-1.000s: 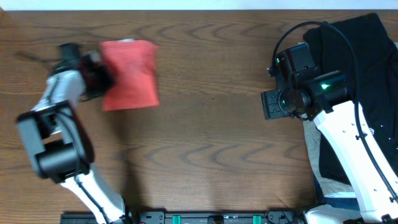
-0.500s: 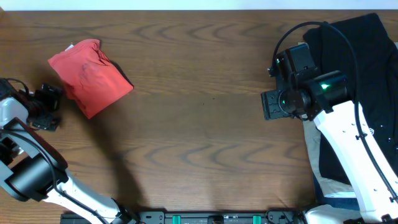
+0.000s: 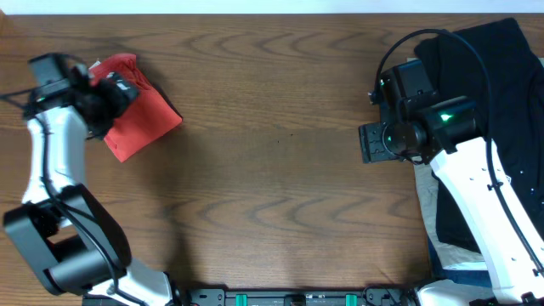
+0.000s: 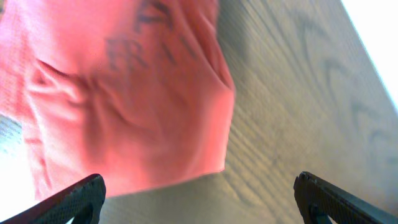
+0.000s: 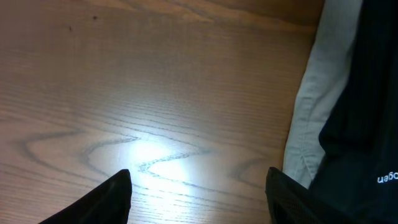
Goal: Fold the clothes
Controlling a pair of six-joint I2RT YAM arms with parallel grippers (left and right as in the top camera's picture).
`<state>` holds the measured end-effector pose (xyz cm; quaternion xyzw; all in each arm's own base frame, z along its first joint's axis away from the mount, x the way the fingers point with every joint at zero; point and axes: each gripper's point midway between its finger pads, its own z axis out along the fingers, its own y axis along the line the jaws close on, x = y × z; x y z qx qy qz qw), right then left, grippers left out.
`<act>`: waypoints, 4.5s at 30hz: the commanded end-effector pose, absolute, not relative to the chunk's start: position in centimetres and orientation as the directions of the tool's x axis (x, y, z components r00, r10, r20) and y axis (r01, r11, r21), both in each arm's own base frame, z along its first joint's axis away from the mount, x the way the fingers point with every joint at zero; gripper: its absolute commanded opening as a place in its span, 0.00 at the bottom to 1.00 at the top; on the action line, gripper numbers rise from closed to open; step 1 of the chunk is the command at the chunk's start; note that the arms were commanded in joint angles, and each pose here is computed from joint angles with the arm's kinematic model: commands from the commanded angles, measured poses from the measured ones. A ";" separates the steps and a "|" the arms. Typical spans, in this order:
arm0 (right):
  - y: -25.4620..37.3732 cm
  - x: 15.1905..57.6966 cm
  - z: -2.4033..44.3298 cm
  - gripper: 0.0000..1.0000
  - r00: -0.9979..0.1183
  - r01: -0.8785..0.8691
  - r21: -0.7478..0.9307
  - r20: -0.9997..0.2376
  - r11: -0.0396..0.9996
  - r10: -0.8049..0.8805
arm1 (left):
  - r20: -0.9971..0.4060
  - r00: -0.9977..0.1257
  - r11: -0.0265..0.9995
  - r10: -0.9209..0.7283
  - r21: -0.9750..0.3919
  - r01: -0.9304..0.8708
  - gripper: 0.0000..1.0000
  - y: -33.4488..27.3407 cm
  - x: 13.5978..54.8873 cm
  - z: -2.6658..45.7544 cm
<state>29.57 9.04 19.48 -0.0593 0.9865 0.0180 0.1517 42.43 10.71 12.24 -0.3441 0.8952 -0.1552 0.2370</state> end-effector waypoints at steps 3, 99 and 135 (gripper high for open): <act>8.2 29.8 20.2 0.67 -0.946 -0.074 0.023 -0.319 0.997 -0.062 | -0.313 -0.773 0.834 -0.551 -0.186 -0.519 0.98 7.8 40.9 8.5; 3.8 16.2 15.3 0.99 -0.822 -0.046 0.175 -0.566 0.984 0.062 | -0.900 -0.313 0.948 -0.303 -0.317 -0.008 0.98 -1.3 15.2 27.3; 4.0 19.2 19.5 0.99 -0.331 -0.195 0.046 -0.943 0.980 -0.022 | -0.793 -0.553 0.964 -0.256 -0.250 -0.089 0.98 -0.8 12.2 21.0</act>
